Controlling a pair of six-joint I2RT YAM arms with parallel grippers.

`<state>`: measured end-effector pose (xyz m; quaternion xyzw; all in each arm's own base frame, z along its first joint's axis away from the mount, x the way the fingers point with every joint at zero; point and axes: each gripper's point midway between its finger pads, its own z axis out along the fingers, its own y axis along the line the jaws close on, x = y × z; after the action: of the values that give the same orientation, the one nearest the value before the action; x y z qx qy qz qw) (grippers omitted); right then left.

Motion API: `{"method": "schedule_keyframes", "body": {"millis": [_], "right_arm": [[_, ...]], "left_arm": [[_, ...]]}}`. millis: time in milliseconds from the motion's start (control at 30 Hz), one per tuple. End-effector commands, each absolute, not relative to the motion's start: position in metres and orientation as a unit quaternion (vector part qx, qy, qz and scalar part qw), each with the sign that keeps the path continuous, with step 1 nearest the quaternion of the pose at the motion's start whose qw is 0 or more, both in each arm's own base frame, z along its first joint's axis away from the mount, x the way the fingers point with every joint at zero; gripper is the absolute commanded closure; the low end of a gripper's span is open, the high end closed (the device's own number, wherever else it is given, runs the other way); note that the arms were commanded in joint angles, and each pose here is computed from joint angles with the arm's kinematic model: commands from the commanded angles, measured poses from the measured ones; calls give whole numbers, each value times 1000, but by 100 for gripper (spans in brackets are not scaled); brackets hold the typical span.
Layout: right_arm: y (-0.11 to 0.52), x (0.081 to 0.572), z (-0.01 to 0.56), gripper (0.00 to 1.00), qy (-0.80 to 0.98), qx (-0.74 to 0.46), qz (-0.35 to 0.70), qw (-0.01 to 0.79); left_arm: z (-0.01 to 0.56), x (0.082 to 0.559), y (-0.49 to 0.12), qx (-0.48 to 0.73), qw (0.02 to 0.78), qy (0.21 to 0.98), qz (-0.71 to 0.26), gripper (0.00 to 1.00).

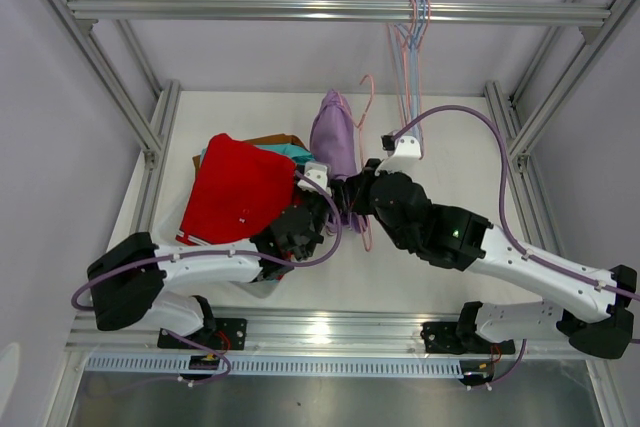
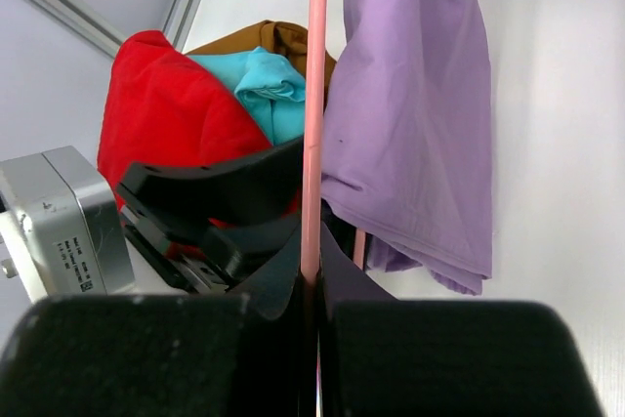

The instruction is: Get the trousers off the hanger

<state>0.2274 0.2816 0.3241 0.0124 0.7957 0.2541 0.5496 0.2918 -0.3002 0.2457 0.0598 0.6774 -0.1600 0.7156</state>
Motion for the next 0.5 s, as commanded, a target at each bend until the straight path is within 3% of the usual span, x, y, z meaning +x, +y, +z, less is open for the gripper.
{"method": "schedule_keyframes", "body": {"millis": [0,233,300,367,467], "right_arm": [[285,221,360,100,764,44,318,559],[286,219,375,100,755,42,334,562],[289,216,379,100,754,38,344,559],[290,214,379,100,753,37,350,556],[292,213,377,100,754,38,352,553]], "left_arm": [[257,299,-299,21,727,661,-185,49],[252,298,-298,25,724,665,-182,75],[253,297,-295,17,726,663,-183,92],[253,296,-290,8,727,662,-184,99],[257,295,-288,3,729,658,-189,99]]}}
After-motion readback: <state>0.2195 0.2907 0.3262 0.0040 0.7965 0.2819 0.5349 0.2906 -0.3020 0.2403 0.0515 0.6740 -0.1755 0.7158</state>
